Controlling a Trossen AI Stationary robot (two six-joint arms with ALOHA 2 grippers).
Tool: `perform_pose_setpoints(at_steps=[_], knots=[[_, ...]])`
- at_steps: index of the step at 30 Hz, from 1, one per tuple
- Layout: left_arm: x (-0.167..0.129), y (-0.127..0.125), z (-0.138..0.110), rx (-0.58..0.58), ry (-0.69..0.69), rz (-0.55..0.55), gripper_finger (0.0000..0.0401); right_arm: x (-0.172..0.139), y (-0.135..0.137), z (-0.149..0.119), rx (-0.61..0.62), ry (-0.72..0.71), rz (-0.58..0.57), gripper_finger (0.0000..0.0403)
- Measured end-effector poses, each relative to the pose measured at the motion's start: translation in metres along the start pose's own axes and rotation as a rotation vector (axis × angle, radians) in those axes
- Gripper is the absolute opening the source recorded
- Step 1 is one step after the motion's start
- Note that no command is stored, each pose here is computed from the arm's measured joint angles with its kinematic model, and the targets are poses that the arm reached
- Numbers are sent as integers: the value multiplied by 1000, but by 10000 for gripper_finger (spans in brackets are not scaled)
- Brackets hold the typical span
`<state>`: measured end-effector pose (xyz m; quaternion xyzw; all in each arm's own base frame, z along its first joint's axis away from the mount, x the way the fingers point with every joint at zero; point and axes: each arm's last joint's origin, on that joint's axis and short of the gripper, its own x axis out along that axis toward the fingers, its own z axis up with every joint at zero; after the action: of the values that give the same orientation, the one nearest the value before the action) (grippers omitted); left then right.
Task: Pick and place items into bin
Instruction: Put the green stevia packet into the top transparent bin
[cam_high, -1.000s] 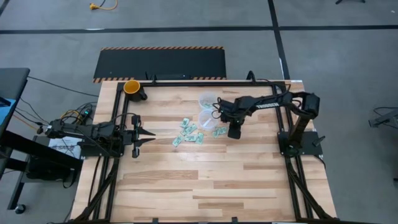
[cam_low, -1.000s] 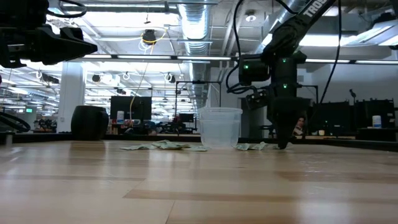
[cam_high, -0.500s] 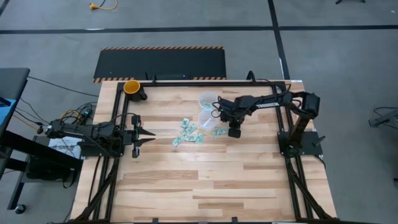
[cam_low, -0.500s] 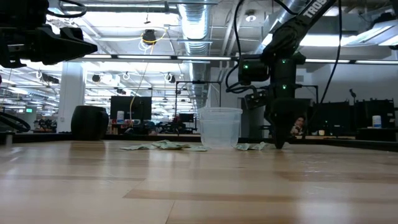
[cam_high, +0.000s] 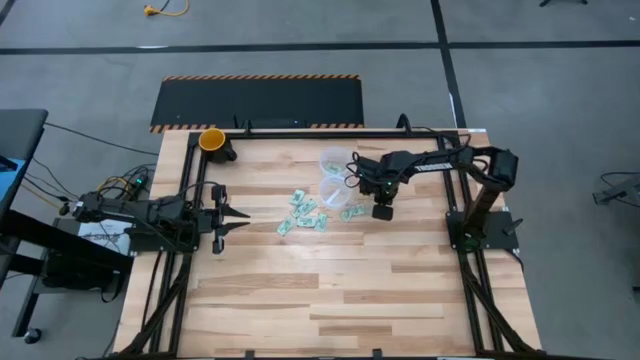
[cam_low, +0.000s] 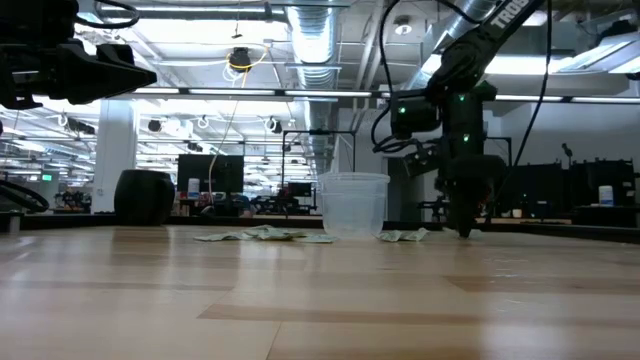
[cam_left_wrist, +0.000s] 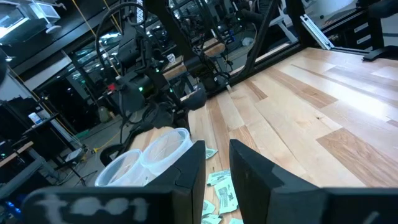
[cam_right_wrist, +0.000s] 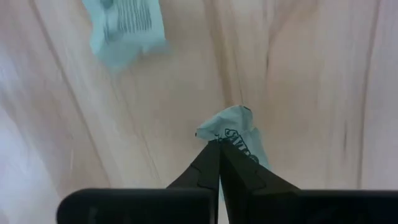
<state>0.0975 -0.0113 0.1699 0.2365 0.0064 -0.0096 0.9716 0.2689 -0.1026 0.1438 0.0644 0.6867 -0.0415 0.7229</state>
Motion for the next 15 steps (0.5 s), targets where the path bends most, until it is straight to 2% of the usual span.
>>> perform_pose_setpoints(at_steps=[7, 15], knots=[[0, 0, 0, 0, 0, 0, 62, -39, 0, -3, -11, -164, -111, 1], [0, 0, 0, 0, 0, 0, 62, -81, -2, 15, -91, -559, -227, 0]])
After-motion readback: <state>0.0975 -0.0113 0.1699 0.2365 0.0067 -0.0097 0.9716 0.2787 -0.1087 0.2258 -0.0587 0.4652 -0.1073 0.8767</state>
